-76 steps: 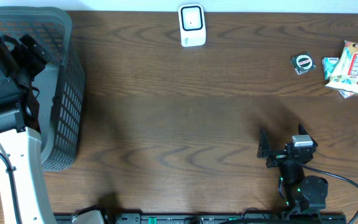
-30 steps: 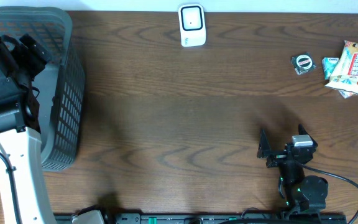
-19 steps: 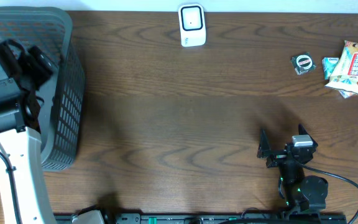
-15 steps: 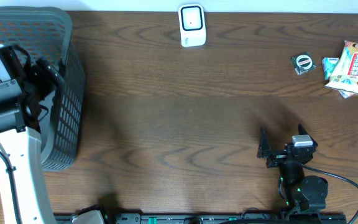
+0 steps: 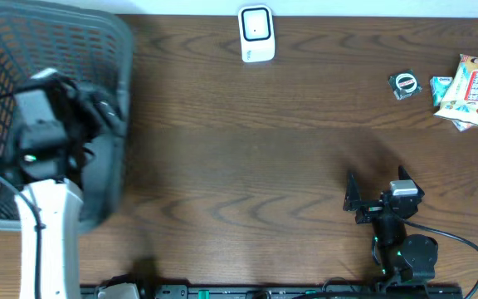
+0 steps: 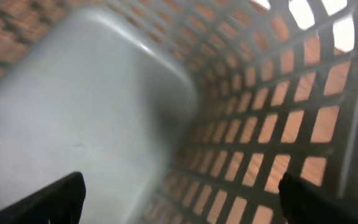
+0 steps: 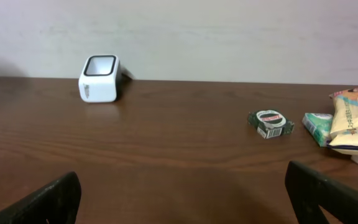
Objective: Scan the item barcode
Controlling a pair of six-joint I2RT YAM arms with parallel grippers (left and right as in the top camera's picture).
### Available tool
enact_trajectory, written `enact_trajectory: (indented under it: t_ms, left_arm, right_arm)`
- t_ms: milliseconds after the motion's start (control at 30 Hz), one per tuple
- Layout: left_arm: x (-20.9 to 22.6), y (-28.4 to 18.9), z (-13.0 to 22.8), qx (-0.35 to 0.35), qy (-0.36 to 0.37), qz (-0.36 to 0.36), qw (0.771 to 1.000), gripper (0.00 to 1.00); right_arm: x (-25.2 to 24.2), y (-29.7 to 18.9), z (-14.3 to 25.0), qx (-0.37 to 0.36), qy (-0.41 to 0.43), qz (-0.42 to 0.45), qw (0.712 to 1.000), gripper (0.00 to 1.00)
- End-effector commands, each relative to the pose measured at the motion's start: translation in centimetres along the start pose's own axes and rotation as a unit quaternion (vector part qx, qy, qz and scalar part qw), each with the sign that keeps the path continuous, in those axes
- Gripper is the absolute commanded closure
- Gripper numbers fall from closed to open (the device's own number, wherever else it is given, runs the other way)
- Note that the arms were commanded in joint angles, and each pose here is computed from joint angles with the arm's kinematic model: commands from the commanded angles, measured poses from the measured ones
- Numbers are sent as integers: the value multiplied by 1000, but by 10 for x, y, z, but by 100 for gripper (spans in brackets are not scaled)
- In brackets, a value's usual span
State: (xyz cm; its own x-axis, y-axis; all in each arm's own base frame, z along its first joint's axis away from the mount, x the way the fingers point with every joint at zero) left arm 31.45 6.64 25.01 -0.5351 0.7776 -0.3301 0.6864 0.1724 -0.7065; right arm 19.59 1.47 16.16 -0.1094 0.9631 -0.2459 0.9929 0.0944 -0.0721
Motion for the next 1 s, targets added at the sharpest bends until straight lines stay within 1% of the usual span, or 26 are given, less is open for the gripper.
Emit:
enact_trajectory:
  t_ms: [0,133,233,400,500,600,800,967]
  left_arm:
    - [-4,9,42,27,69,28,997,2]
    - [2,15,71,17,79,47,996,2]
    - [10,19,90,-4,82,67,994,2]
    - [16,16,109,-50,80,120,988,2]
    - [20,11,115,-83,79,140,984,3]
    - [24,6,119,-100,78,149,981,2]
    - [27,-3,122,-129,76,165,975,2]
    - [28,-5,123,-137,75,170,973,2]
  right_arm:
    - [-1,0,1,1,-3,4,1000,1]
    - [-1,0,1,1,-3,4,1000,1]
    - [-1,0,1,1,-3,4,1000,1]
    - [-1,0,1,1,-3,4,1000,1]
    - [-1,0,1,1,-3,4,1000,1]
    - [-1,0,1,1,-3,4,1000,1]
    - [-1,0,1,1,-3,4,1000,1]
    - [-1,0,1,1,-3,4,1000,1]
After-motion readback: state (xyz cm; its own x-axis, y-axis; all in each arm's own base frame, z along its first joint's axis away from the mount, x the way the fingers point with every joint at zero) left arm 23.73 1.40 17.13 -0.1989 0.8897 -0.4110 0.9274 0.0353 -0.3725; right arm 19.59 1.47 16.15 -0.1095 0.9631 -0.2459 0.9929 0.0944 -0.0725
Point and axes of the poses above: each gripper's point midway between its finger pads, its own y axis out along the fingers, its own x axis along the line the jaws close on, z = x × y, the point moved 5 cm from there along -y, back along the fingers, and after that the axes turned 14 degrees about -y, right-handed, at the moved point
